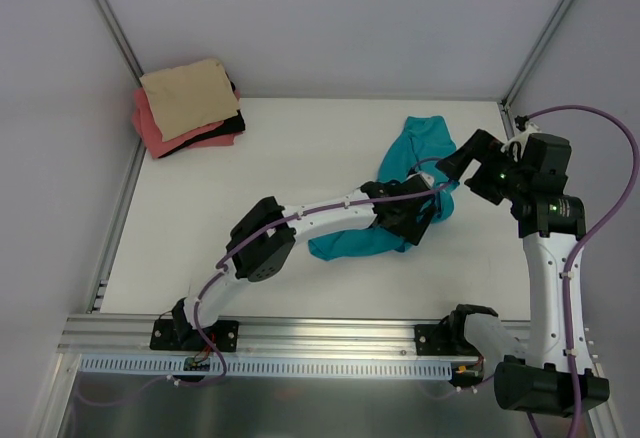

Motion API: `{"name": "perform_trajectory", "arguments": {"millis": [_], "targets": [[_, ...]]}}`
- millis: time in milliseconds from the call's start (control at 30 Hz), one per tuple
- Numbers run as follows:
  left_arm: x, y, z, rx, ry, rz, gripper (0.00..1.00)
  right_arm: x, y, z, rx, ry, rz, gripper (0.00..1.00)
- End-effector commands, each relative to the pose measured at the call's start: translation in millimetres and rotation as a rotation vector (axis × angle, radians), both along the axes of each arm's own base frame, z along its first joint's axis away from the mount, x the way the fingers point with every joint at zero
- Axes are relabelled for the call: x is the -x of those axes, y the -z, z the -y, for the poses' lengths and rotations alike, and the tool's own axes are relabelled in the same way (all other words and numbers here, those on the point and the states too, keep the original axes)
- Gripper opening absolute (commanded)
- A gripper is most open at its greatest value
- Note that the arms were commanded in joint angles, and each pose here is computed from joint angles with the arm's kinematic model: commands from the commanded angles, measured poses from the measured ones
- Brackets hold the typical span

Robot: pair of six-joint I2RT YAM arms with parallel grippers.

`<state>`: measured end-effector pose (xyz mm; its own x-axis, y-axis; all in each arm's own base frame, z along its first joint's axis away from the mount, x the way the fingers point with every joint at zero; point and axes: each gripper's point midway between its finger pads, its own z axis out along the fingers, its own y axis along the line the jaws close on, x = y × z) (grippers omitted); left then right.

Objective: Fold and stack the t-shirts
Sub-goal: Flatten out the tshirt

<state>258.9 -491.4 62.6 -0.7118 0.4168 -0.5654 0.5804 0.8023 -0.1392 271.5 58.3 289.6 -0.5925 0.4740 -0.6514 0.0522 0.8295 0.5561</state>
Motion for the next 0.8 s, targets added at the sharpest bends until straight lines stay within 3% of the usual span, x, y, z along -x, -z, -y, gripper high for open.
{"name": "perform_trajectory", "arguments": {"millis": [0,33,67,100,133,233,400,533,700,733,767], "targets": [[-15.0,-6.1,6.6,0.038,-0.04,0.018,0.84,4.3,-7.9,-5.7,0.004,-0.033,0.015,0.99],[-16.4,-4.2,6.7,0.034,-0.042,0.024,0.77,4.5,-8.3,-5.9,0.005,-0.036,0.014,0.99],[-17.3,-0.7,5.3,0.023,-0.044,0.027,0.33,5.0,-8.6,-5.6,0.007,-0.035,0.013,1.0],[-18.6,4.8,2.5,0.007,-0.057,0.029,0.04,5.5,-8.6,-6.0,0.008,-0.037,0.01,1.0],[-20.8,7.3,-1.3,-0.009,-0.07,0.035,0.0,6.7,-7.2,-5.8,0.009,-0.037,0.004,0.99],[-29.5,-4.4,-10.4,-0.025,-0.093,0.077,0.0,8.5,-2.8,-6.1,0.013,-0.04,-0.005,0.99],[-56.1,-92.2,-39.8,-0.006,-0.099,0.257,0.0,5.3,5.8,-7.9,-0.005,-0.037,-0.012,0.99],[-92.5,-159.9,-100.1,-0.009,-0.196,0.38,0.0,-1.4,9.7,-9.8,-0.022,-0.04,-0.011,1.0],[-162.3,-218.6,-227.8,-0.06,-0.425,0.526,0.0,-5.7,18.2,-13.4,-0.048,-0.047,-0.029,0.99],[-168.6,-218.6,-242.7,-0.07,-0.436,0.531,0.15,-6.3,19.0,-14.0,-0.049,-0.05,-0.029,1.0],[-181.6,-217.9,-265.6,-0.108,-0.459,0.543,0.42,-6.3,20.6,-14.0,-0.049,-0.05,-0.033,1.0]]}}
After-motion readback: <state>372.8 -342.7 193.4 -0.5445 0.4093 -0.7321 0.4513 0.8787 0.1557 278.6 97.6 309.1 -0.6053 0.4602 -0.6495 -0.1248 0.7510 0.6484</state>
